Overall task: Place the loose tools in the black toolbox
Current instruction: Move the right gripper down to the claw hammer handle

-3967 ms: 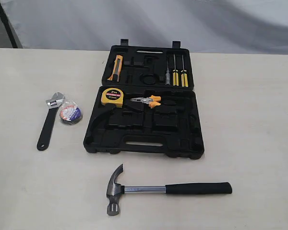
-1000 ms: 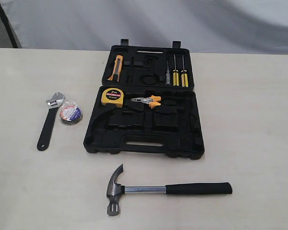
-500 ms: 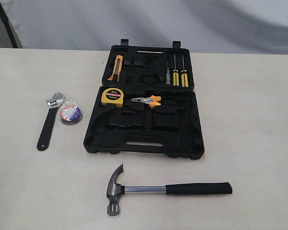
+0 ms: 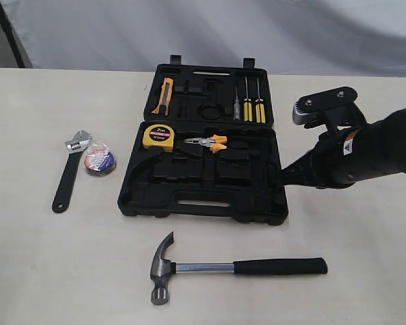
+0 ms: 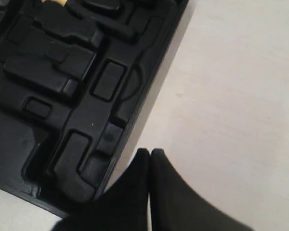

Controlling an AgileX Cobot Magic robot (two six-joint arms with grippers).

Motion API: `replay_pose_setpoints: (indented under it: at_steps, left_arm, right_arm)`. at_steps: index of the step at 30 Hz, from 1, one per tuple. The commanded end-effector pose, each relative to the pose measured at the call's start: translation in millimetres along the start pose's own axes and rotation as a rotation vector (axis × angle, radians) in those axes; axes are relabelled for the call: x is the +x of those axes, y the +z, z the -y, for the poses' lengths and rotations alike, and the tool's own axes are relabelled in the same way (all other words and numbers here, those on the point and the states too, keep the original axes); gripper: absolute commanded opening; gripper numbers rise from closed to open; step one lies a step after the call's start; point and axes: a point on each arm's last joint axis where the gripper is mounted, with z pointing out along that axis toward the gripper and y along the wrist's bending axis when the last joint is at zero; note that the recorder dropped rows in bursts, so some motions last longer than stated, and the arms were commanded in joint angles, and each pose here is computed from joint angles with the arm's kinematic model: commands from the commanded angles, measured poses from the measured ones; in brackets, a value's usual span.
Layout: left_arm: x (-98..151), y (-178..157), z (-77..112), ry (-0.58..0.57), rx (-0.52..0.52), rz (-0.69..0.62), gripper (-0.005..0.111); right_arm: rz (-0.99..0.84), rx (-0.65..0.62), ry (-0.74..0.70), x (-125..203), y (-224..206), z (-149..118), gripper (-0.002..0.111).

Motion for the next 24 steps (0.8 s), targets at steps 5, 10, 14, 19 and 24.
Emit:
replay_pose_setpoints:
  at_steps: [5, 10, 14, 19, 24]
  left_arm:
    - [2, -1, 0.3, -0.022, 0.014, 0.007, 0.001]
    - [2, -1, 0.3, -0.022, 0.014, 0.007, 0.001]
    - [2, -1, 0.3, -0.022, 0.014, 0.007, 0.001]
    - [2, -1, 0.3, -0.022, 0.014, 0.007, 0.001]
    - [2, -1, 0.3, -0.022, 0.014, 0.007, 0.001]
  right_arm:
    - [-0.11, -0.002, 0.0, -1, -4, -3, -0.001]
    - [-0.148, -0.051, -0.157, -1, -7, -24, -0.001]
    - [-0.193, -0.102, -0.336, 0, -12, -50, -0.001]
    - [-0.246, -0.163, -0.536, 2, -23, -83, -0.001]
    - [-0.26, -0.248, -0.867, 11, -29, -109, -0.001]
